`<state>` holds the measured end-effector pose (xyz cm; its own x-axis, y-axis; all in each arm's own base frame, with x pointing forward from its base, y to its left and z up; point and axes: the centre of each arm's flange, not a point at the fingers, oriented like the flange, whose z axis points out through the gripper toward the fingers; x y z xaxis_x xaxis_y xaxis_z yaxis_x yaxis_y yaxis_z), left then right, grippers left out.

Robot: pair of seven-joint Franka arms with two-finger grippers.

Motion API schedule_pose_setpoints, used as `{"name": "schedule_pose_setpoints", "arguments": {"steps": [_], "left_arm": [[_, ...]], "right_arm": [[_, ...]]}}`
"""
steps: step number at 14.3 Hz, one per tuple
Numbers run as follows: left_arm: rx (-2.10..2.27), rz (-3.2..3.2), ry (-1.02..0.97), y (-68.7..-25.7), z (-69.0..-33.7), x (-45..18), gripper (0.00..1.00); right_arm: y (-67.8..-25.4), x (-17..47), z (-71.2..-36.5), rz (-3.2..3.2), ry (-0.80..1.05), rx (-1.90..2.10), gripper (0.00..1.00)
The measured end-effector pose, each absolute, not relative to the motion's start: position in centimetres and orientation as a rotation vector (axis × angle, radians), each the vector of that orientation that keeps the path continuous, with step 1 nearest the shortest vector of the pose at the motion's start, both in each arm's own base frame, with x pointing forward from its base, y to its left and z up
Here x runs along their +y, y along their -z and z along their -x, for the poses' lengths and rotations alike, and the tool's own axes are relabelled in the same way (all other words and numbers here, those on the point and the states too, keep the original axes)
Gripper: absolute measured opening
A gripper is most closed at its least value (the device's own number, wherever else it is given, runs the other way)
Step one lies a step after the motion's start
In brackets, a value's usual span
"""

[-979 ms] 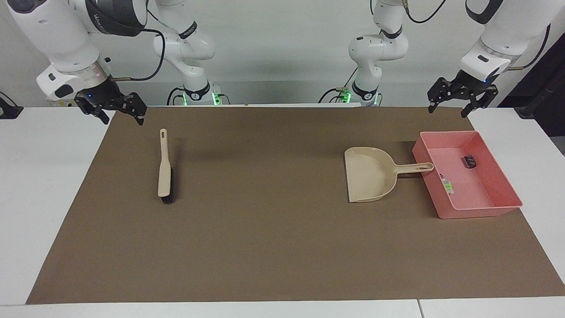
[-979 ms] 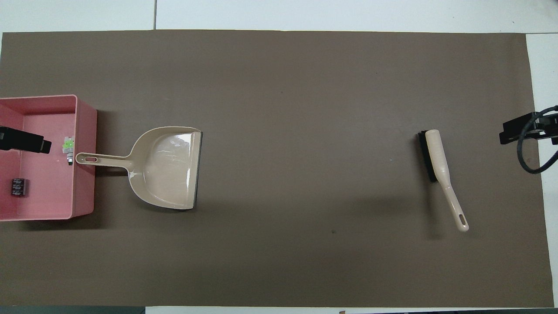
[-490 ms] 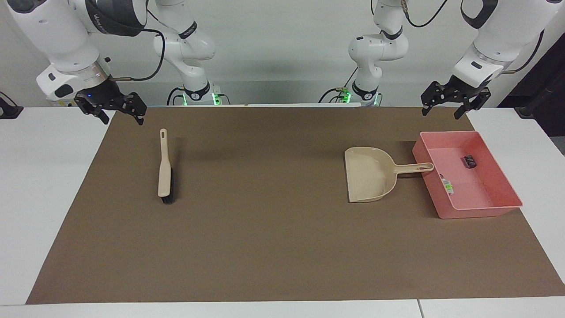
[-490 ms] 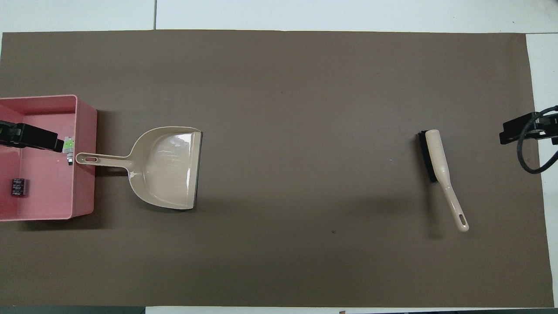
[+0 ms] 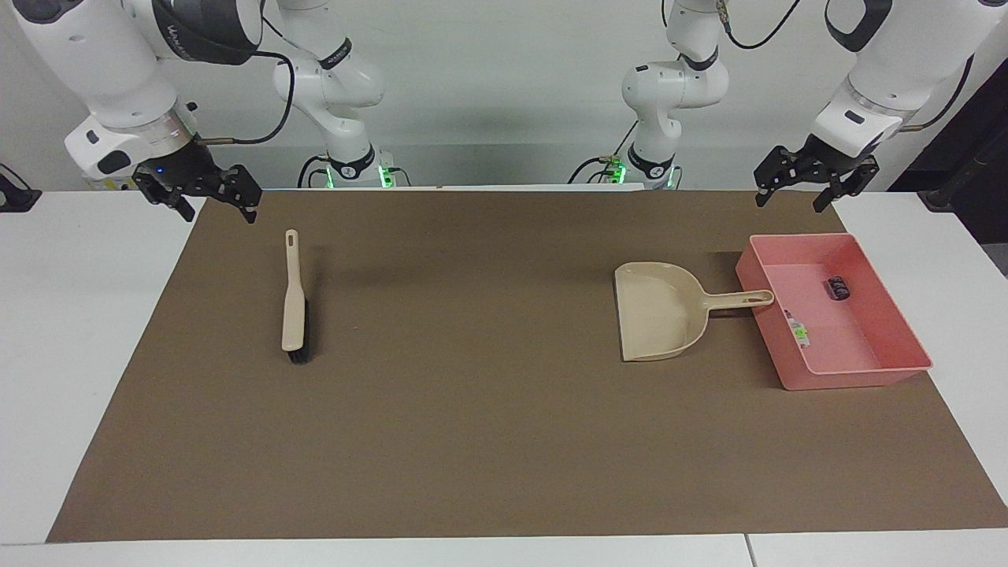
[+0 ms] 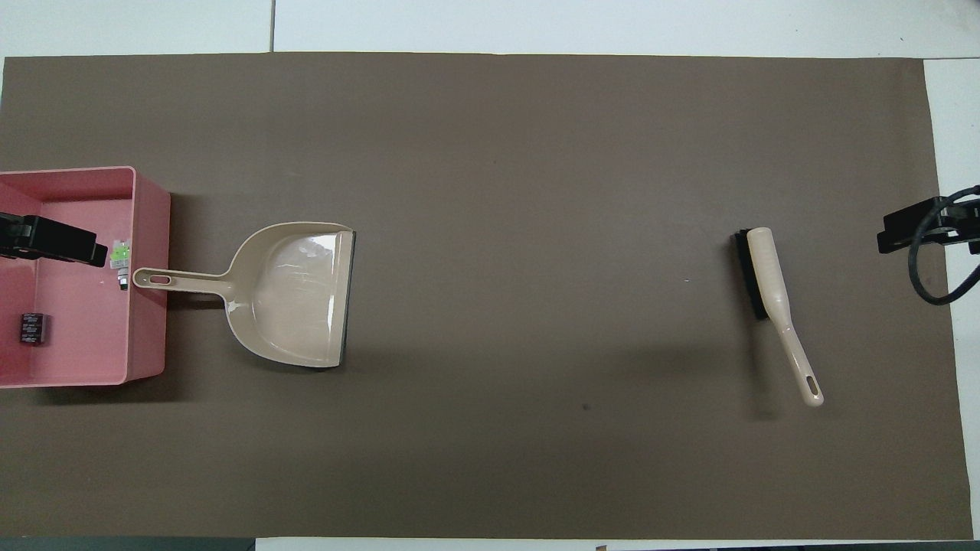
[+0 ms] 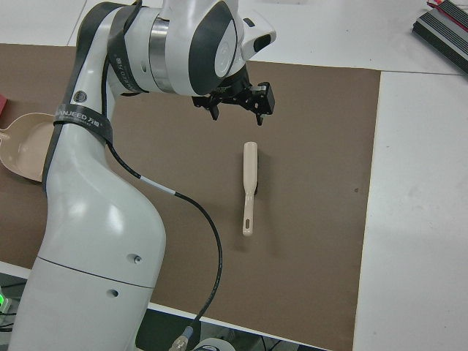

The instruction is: Clean e-waste and dump in bin

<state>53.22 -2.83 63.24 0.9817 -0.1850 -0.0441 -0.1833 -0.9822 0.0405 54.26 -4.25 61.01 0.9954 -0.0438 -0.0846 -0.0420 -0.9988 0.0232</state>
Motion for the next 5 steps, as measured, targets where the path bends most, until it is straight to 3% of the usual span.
{"name": "schedule_pose_setpoints", "arguments": {"steps": [5], "left_arm": [[-0.251, -3.095, 0.077, -63.18, -53.22, -2.77, 1.00]], "right_arm": [[-61.01, -4.21, -54.27, -3.117, 0.133, -0.066, 1.00]]}}
